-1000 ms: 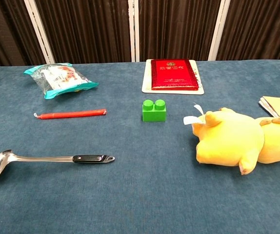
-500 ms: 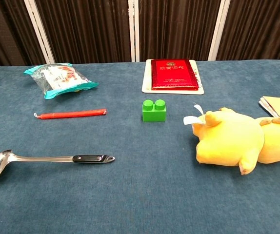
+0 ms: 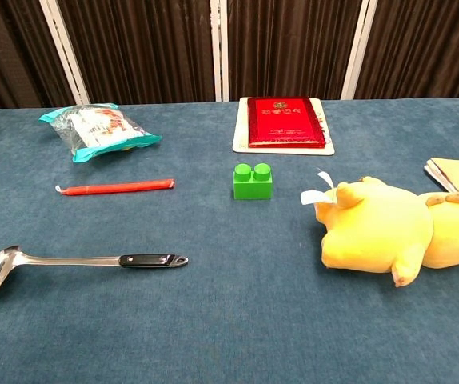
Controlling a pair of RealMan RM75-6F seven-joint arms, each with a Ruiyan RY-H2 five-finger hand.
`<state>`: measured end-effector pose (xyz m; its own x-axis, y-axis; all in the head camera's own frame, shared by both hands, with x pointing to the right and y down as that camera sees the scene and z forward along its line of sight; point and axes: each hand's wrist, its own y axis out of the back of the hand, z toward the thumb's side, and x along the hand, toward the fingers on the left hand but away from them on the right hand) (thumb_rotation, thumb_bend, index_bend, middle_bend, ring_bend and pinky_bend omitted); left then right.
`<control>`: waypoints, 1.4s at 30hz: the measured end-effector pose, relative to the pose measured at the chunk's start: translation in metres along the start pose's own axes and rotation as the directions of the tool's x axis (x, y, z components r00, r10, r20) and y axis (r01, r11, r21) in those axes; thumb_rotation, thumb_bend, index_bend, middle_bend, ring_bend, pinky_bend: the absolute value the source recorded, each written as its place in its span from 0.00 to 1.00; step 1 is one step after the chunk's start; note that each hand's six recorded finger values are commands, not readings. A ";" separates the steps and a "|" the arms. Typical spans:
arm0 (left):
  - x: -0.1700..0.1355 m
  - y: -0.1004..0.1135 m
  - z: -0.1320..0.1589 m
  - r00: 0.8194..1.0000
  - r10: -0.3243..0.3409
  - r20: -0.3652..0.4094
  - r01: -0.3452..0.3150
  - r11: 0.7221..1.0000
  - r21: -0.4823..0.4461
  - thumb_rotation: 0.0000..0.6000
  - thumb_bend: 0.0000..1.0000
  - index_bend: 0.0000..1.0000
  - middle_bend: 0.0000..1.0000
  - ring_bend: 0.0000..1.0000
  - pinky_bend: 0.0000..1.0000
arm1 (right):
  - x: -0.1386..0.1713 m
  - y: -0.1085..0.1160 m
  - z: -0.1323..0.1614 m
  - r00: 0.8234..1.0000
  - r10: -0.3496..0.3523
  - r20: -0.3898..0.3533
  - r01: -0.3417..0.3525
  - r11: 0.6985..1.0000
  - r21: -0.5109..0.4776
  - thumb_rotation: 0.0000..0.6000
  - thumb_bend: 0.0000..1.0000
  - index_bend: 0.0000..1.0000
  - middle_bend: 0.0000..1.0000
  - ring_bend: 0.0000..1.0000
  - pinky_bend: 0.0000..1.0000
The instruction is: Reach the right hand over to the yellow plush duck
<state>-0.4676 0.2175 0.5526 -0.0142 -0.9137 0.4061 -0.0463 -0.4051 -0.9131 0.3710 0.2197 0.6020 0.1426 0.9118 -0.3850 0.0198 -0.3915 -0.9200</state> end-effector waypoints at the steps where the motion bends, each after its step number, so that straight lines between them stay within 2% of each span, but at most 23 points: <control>1: 0.000 0.000 0.000 1.000 0.000 0.000 0.000 1.000 -0.001 1.00 0.19 0.00 0.00 0.00 0.00 | -0.004 -0.002 0.007 1.000 -0.002 -0.009 0.002 1.000 -0.002 1.00 1.00 0.08 0.00 0.00 0.00; 9: 0.001 0.002 -0.004 1.000 0.001 -0.010 -0.001 1.000 -0.017 1.00 0.19 0.00 0.00 0.00 0.00 | -0.023 -0.020 0.049 0.999 0.023 -0.041 -0.023 1.000 0.007 1.00 1.00 0.07 0.00 0.00 0.00; 19: 0.004 0.003 -0.009 1.000 -0.008 -0.027 0.007 1.000 -0.028 1.00 0.19 0.00 0.00 0.00 0.00 | -0.040 -0.058 0.098 0.996 0.073 -0.051 -0.070 0.996 0.047 1.00 1.00 0.06 0.00 0.00 0.00; 25: 0.005 0.001 -0.009 1.000 -0.017 -0.026 0.016 1.000 -0.023 1.00 0.19 0.00 0.00 0.00 0.00 | -0.043 -0.075 0.112 0.995 0.086 -0.054 -0.081 0.992 0.101 1.00 1.00 0.06 0.00 0.00 0.00; 34: 0.005 -0.001 -0.008 0.999 -0.026 -0.027 0.026 1.000 -0.016 1.00 0.20 0.00 0.00 0.00 0.00 | -0.040 -0.093 0.128 0.994 0.098 -0.056 -0.091 0.989 0.113 1.00 1.00 0.06 0.00 0.00 0.00; 42: 0.005 -0.001 -0.008 0.999 -0.027 -0.026 0.027 1.000 -0.016 1.00 0.20 0.00 0.00 0.00 0.00 | -0.037 -0.104 0.126 0.992 0.121 -0.036 -0.114 0.981 0.157 1.00 1.00 0.06 0.00 0.00 0.00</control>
<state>-0.4753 0.2138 0.5557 -0.0390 -0.9013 0.4314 -0.0628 -0.4286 -0.9013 0.2391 0.2421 0.7028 0.1799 0.8528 -0.4903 -0.1523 -0.4683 -0.8704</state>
